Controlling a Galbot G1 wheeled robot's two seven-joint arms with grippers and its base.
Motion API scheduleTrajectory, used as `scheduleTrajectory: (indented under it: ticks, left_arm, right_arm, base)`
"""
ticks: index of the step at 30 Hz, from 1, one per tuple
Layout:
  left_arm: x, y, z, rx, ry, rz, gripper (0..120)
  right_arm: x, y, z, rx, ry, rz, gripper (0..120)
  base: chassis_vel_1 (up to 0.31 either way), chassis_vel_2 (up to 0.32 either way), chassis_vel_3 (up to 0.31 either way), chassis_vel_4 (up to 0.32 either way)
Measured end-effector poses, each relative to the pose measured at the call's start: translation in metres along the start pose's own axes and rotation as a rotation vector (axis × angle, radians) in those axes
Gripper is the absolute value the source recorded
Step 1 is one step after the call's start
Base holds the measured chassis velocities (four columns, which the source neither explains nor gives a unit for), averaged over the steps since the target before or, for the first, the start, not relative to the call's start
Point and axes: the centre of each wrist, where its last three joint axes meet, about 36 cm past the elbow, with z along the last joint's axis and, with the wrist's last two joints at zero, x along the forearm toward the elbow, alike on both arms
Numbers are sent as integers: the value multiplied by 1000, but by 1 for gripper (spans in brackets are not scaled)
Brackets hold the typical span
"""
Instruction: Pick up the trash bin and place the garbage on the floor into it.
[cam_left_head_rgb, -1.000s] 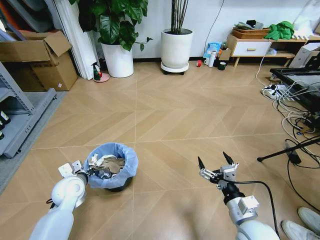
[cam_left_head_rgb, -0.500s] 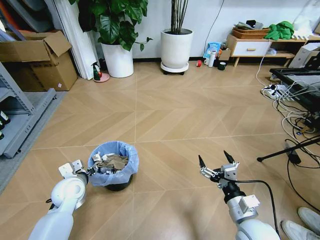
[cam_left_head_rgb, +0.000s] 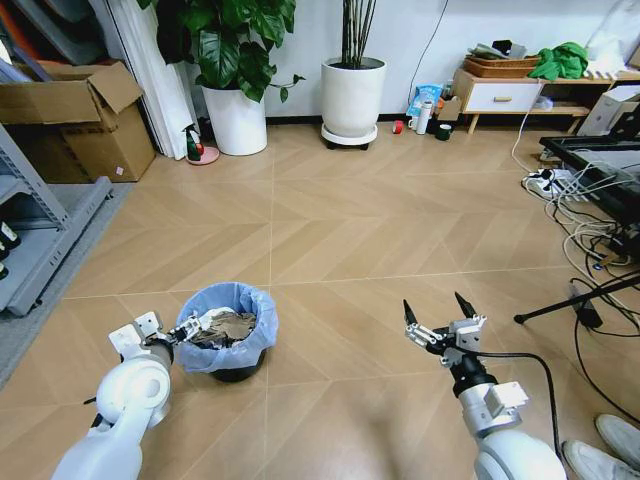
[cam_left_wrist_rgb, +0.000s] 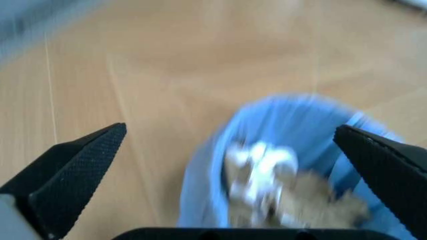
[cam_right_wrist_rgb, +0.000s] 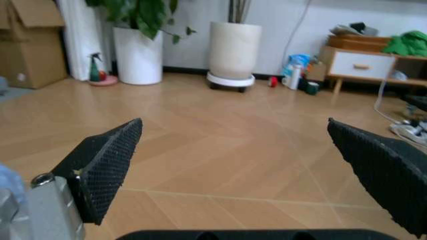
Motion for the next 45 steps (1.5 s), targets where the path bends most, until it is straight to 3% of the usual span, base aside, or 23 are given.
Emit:
scheduleTrajectory:
  ticks: [2, 4, 6, 8, 13, 19, 27, 45]
  left_arm:
    - [4, 2, 0, -32, -49, 19, 114]
    - [19, 12, 0, -118, -174, 59, 115]
    - [35, 21, -3, -162, -248, 90, 115]
    - [43, 25, -4, -176, -273, 105, 113]
    - [89, 38, -2, -248, -370, 175, 108]
    - [129, 29, 3, -221, -370, 246, 100]
    - [138, 6, 9, -214, -351, 362, 100]
    - [140, -1, 11, -222, -338, 352, 100]
  right_arm:
    - [0, -3, -4, -1, 6, 9, 100]
    - [1, -13, -13, -8, 27, 30, 100]
    - [3, -23, -21, -9, 48, 46, 100]
    - [4, -27, -25, -10, 52, 50, 100]
    - [8, -34, -46, -37, 65, 75, 100]
    - [24, -28, -73, -37, 11, 112, 100]
    - [39, -24, -92, 16, -52, 151, 100]
    - [39, -24, -91, 49, -56, 160, 100]
  base:
    - [0, 0, 0, 0]
    - [0, 0, 0, 0]
    - [0, 0, 0, 0]
    - [0, 0, 0, 0]
    - [0, 0, 0, 0]
    - [0, 0, 0, 0]
    - [0, 0, 0, 0]
    - [0, 0, 0, 0]
